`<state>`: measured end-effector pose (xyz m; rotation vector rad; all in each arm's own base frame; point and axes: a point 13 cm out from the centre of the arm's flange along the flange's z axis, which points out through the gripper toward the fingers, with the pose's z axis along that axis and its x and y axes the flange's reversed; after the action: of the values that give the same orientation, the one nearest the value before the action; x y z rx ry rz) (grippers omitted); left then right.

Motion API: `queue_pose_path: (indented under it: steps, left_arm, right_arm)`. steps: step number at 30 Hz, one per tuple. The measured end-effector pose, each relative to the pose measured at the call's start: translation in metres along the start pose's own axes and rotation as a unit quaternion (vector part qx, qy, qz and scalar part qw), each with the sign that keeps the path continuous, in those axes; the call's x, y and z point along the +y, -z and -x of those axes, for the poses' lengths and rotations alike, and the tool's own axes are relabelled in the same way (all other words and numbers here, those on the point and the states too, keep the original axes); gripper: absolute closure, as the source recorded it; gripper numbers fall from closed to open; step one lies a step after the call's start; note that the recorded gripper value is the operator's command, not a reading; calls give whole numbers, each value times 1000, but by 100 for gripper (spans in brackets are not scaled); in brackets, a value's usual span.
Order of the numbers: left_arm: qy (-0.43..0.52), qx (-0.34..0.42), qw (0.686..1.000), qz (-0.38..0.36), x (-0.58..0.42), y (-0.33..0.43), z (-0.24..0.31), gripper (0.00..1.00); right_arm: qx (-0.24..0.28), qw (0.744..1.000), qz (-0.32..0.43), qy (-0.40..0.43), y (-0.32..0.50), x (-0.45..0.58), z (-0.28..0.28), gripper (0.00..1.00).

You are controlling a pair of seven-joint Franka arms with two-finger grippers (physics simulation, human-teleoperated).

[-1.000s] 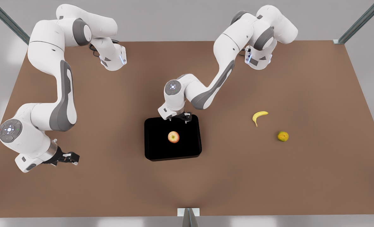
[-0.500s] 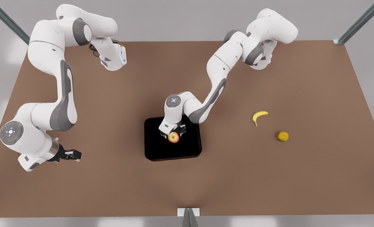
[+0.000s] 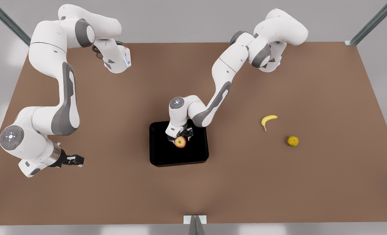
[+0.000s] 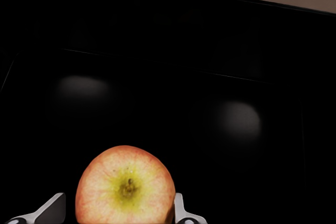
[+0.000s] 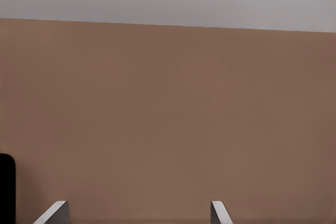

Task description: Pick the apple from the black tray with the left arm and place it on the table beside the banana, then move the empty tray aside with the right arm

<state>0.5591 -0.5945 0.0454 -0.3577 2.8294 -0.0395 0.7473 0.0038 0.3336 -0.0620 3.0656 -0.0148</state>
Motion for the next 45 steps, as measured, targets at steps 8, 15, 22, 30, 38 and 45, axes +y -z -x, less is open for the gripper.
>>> queue_pose_path:
  steps: [8,15,22,30,38,45]
  left_arm:
    - [33,-4,999,-7,-5,29,14,21]
    - [159,97,981,56,220,158,113,21]
    - [173,193,962,86,412,61,138,21]
    - [55,230,969,68,459,5,128,0]
    - [-5,40,999,-29,460,329,322,0]
    - [-53,85,995,8,483,341,336,0]
  right_arm:
    - [0,1000,-1,-1,0,-2,0,0]
    - [-6,1000,2,27,21,44,-2,0]
    - [4,991,5,132,84,286,-76,0]
    - [88,993,14,82,14,350,-140,0]
    - [106,994,20,-5,-63,317,-215,0]
    - [59,996,40,-57,-137,306,-181,0]
